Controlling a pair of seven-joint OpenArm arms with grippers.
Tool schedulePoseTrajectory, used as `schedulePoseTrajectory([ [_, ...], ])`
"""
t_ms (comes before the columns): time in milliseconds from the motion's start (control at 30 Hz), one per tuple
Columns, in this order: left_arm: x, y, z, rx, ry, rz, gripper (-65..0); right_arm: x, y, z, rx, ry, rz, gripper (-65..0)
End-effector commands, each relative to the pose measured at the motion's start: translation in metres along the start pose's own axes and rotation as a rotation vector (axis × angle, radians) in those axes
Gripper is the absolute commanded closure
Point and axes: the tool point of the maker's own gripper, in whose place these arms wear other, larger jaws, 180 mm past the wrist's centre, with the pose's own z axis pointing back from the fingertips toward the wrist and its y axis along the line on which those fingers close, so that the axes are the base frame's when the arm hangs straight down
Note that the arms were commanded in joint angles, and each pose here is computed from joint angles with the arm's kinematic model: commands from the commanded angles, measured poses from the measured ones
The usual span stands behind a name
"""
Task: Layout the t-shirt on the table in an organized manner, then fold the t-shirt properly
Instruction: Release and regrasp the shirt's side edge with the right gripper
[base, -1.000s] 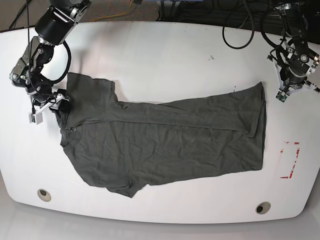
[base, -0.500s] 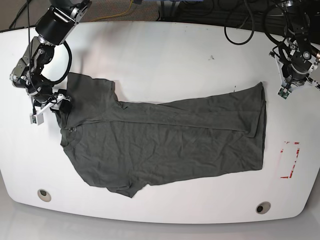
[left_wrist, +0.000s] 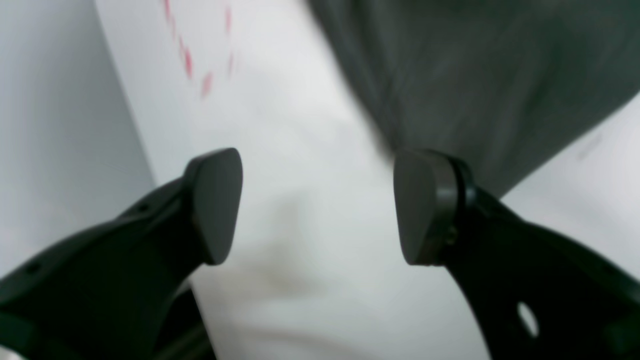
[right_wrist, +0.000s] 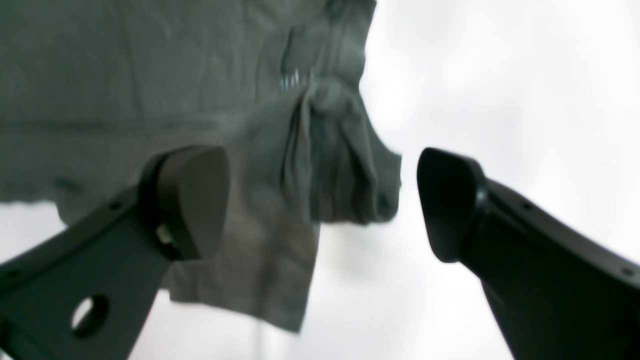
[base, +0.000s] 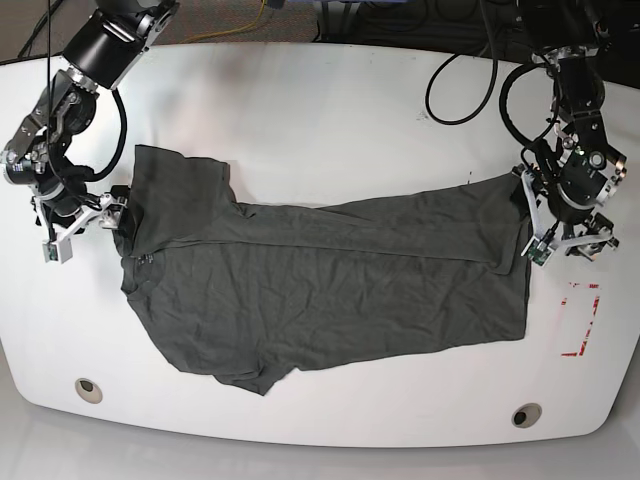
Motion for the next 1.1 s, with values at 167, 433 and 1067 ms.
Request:
schedulePoseTrajectory([
  [167,0.019,-0.002,0.002,0.003,-0.040,-0.053,-45.8,-0.031,-0.012,0.014,-0.030,0.017,-0.042,-56.3],
  [433,0.019,-0.006,-0.001,-0.011,-0.037,-0.052,-45.9,-0.069,-0.002,0.013,0.002,0.062,-0.078,-56.4],
  [1067,0.020,-0.010,-0.002,-0.021,-0.042,-0.039,-45.7,-0.115,0.018,-0.009,0.157,0.099,-0.249,-56.3],
])
